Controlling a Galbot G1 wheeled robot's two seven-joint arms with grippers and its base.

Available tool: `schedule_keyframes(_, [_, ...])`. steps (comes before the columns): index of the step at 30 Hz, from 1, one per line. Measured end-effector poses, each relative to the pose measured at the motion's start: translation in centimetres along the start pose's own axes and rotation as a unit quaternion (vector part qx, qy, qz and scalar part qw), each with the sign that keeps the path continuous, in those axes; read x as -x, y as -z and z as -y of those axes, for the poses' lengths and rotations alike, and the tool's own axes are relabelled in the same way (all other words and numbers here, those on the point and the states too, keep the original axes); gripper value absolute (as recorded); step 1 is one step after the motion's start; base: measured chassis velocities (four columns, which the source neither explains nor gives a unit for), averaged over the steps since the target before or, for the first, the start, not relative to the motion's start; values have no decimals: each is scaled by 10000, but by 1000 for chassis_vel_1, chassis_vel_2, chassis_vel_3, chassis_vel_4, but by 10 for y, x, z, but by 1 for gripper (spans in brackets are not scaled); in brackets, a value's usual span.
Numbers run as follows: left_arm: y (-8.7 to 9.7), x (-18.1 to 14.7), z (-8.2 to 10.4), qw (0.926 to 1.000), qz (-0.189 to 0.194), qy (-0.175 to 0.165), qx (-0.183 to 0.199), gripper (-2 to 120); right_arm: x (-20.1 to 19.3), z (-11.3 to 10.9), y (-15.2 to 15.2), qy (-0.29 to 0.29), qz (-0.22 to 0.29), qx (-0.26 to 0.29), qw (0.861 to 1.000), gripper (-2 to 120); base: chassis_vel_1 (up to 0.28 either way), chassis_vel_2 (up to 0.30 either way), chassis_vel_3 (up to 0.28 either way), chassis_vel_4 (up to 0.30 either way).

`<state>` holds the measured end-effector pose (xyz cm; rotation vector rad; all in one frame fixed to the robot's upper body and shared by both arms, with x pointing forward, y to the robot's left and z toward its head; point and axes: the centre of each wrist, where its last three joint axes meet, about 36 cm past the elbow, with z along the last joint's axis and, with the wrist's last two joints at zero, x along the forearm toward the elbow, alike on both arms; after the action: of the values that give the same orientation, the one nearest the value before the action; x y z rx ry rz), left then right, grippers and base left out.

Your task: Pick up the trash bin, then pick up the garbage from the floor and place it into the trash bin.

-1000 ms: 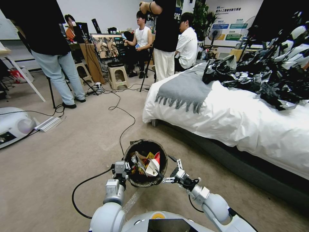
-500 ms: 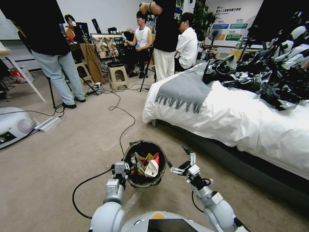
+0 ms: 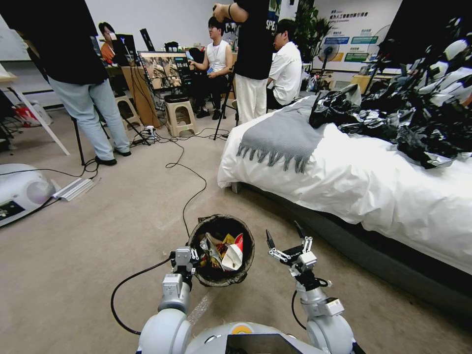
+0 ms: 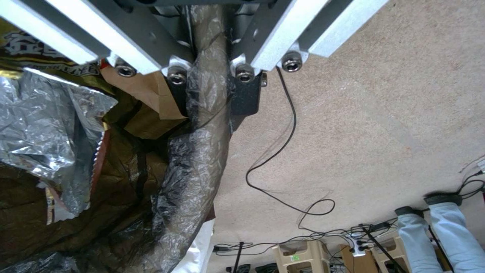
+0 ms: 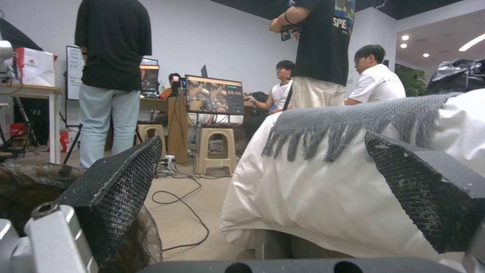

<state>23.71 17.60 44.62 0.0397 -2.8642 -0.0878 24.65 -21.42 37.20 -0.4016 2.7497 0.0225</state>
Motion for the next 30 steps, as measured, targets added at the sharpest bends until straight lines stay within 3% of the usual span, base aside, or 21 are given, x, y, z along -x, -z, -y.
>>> schedule_keyframes(18, [2, -2, 1, 10000, 7, -14, -35, 0, 3, 5, -9, -113, 17, -16, 9999, 100, 0, 0, 0, 0])
schedule_keyframes(30, [8, -6, -1, 10000, 63, 3, -50, 0, 6, 8, -12, -134, 12, -58, 9999, 100, 68, 79, 72, 69])
